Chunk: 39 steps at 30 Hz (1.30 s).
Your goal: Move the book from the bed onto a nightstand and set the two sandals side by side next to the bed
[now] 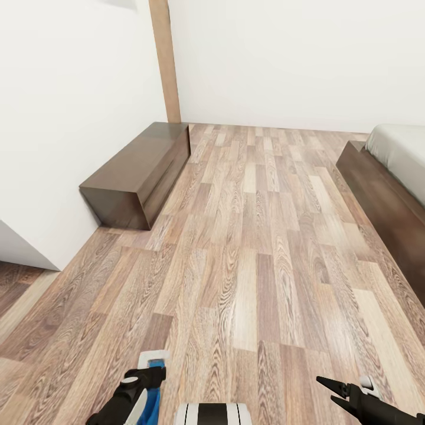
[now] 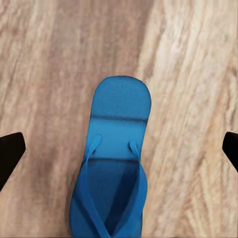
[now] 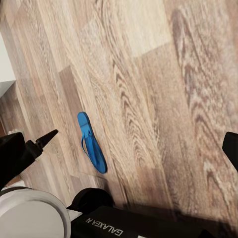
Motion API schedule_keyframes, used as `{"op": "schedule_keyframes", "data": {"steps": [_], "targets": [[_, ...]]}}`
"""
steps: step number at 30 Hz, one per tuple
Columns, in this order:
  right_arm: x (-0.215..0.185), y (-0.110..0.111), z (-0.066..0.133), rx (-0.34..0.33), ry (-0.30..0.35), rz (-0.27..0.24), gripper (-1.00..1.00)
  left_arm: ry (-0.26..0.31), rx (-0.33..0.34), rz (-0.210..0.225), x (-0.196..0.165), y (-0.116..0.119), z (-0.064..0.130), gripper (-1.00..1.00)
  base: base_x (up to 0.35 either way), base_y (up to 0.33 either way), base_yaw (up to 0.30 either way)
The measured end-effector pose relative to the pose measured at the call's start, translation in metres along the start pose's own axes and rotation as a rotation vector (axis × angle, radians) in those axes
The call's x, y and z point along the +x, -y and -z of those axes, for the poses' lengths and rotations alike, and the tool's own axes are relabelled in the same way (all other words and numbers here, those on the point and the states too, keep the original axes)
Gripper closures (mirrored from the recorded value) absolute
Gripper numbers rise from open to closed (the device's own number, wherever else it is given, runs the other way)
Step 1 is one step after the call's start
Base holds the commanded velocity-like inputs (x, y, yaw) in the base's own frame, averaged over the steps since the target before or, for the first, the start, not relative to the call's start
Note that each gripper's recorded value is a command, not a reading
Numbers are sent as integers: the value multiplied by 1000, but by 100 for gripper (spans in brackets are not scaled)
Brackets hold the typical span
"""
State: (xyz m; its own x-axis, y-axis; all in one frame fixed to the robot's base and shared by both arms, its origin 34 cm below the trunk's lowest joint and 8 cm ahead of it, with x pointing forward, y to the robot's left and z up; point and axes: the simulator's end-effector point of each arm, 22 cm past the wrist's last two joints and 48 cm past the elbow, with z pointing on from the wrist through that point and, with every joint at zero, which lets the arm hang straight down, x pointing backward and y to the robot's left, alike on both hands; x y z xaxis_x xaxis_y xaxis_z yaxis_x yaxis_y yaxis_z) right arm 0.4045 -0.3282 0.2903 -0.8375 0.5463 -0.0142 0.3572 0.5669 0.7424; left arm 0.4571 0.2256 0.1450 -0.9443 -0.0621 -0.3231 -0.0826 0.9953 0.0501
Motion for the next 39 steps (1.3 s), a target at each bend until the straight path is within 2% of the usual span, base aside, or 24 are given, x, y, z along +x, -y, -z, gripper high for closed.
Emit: {"op": "schedule_keyframes", "data": {"steps": [19,39], "targets": [[15,26,-11,43,-44,-48,-100,-72,-8,-15,32,-4,-20,-100,0,0,0],[15,26,-11,42,-44,-48,-100,-66,-11,-16,31,-4,-20,-100,0,-30,0]]}}
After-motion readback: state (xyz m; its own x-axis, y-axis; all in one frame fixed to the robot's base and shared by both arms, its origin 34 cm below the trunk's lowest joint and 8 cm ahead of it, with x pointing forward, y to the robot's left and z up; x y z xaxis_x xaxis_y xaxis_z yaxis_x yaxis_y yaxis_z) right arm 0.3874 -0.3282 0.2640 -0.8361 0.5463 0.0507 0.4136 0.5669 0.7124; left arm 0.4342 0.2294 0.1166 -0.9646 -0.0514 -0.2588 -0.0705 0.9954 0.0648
